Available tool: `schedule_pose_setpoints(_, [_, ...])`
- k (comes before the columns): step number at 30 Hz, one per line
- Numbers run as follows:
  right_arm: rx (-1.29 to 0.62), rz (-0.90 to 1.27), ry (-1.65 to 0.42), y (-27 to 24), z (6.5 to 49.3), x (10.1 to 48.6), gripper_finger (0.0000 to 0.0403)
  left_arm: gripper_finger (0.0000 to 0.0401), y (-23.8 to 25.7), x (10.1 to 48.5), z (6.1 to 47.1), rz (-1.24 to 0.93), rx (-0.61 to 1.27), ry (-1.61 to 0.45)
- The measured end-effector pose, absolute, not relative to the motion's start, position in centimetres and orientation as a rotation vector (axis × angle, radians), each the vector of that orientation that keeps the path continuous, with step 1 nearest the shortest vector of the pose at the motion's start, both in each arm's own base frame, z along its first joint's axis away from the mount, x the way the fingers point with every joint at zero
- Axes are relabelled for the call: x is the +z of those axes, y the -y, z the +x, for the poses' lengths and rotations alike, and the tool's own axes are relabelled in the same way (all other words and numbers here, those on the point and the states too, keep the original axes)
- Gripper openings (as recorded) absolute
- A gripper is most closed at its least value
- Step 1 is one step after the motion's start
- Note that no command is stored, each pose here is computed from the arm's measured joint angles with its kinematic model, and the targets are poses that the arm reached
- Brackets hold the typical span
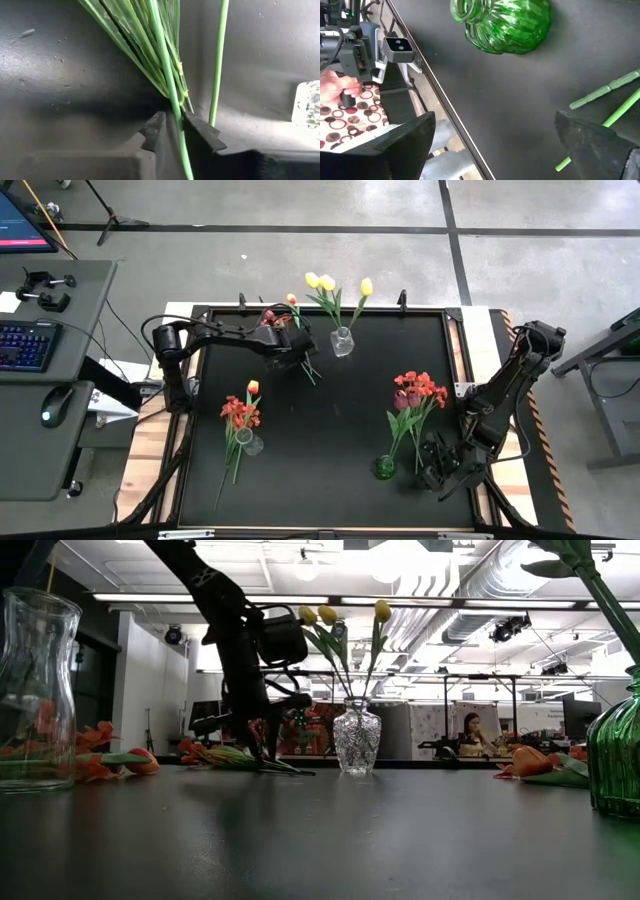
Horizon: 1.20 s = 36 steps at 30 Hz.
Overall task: Sort flowers into vase by color
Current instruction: Put the red tulip into the green vase
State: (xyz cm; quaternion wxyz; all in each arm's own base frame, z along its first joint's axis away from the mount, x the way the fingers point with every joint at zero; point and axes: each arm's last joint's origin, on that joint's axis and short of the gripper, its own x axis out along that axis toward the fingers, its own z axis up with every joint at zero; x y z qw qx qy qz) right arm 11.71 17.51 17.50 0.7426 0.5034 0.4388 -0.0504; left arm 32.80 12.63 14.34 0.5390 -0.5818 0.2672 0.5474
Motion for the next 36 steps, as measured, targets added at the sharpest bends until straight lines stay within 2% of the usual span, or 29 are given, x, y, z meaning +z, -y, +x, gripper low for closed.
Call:
schedule_pose_setpoints(5, [-0.111, 1.105, -0.962, -17.5, 11.7, 17.5, 0.0399, 0.0012, -12.6, 14.3, 32.7, -1.406, 1.338, -0.619])
schedule_pose_setpoints(10, [-0.111, 1.106, -0.962, -17.5, 11.7, 17.5, 0.0399, 0.0004, -12.6, 14.3, 32.7, -1.412, 1.345, -0.610])
schedule_pose_setpoints(27, [-0.110, 1.104, -0.962, -17.5, 11.7, 17.5, 0.0399, 0.0107, -12.6, 14.3, 32.6, -1.414, 1.348, -0.622])
schedule_pose_setpoints(32, [-0.110, 1.103, -0.962, -17.5, 11.7, 17.5, 0.0399, 0.0106, -12.6, 13.7, 32.8, -1.446, 1.356, -0.629])
schedule_pose_setpoints(36, [-0.110, 1.106, -0.962, -17.5, 11.7, 17.5, 0.0399, 0.0085, -12.3, 13.2, 33.1, -1.438, 1.352, -0.641])
